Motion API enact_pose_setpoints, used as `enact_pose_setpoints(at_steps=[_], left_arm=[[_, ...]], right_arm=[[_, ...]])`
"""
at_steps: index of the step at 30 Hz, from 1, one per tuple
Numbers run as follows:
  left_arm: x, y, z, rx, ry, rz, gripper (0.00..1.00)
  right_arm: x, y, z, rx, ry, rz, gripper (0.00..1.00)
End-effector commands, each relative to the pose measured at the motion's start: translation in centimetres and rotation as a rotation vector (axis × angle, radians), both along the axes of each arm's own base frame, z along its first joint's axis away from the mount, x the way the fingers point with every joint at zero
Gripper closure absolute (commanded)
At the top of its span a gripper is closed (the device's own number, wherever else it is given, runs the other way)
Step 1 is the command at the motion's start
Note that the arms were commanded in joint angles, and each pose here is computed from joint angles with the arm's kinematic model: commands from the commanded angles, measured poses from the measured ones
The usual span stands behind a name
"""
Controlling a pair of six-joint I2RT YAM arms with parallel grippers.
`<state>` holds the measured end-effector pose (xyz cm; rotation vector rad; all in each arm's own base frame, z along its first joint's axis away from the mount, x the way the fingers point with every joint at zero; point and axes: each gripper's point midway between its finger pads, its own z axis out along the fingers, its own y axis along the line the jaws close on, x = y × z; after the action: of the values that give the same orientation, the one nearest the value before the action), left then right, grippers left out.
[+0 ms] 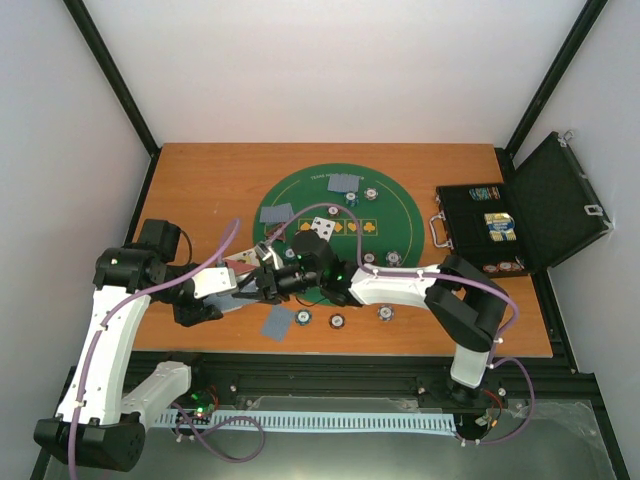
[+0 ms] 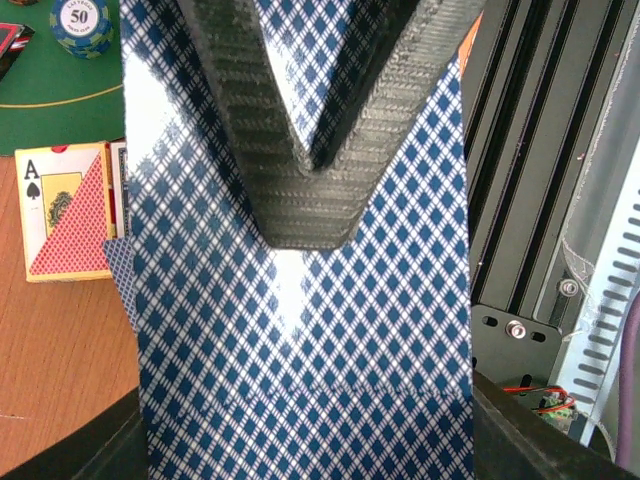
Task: Distribute texas hold em gaming equipment
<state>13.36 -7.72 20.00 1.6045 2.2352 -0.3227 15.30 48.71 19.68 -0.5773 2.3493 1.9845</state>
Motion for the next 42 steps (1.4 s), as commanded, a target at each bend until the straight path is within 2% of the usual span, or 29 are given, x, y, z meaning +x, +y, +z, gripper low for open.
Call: enact_pose_setpoints(at_steps=[1, 6, 10, 17, 20, 23, 29, 35, 38, 42], left_arm=[[-0.1, -0.7, 1.1, -0.043, -0.037, -0.012, 0.99], [0.0, -0.6, 1.1, -0.04, -0.037, -0.014, 0.99], [0.0, -0.6, 0.9, -0.038, -0.032, -0.013, 0.99], [0.0, -0.6, 0.9, -0.035, -0.03, -0.012, 0.99], [0.1, -0.5, 1.0, -0.032, -0.035, -0.011, 0.99], [0.1, -0.5, 1.0, -0.031, -0.037, -0.011, 0.99], [0.0, -0.4, 0.9, -0.027, -0.034, -0.012, 0.99], [0.1, -0.5, 0.9, -0.032, -0.028, -0.011, 0.99], [0.2, -0.5, 0.9, -0.027, -0.032, -0.014, 0.99], [0.1, -0.2, 0.7, -0.01, -0.037, -0.02, 0.99]], right_arm=[[1.5, -1.2, -1.4, -0.08, -0.002, -0.07, 0.58], [2.1, -2.0, -0.4, -0.088, -0.032, -0.088, 0.76], [2.8, -3.2, 0.0, -0.113, -0.052, -0.111, 0.96], [6.0, -6.8, 0.2, -0.186, -0.113, -0.167, 0.97], [8.8, -9.4, -0.5, -0.282, -0.176, -0.197, 0.97], [13.2, -12.7, -2.2, -0.507, -0.315, -0.254, 0.97], [22.6, -20.0, -5.5, -1.182, -0.733, -0.358, 0.97], [27.3, -21.6, -7.3, -1.636, -1.134, -0.347, 0.97], [28.1, -20.6, -8.0, -1.731, -1.27, -0.306, 0.97], [28.1, -19.5, -10.3, -1.741, -1.301, -0.241, 0.97]])
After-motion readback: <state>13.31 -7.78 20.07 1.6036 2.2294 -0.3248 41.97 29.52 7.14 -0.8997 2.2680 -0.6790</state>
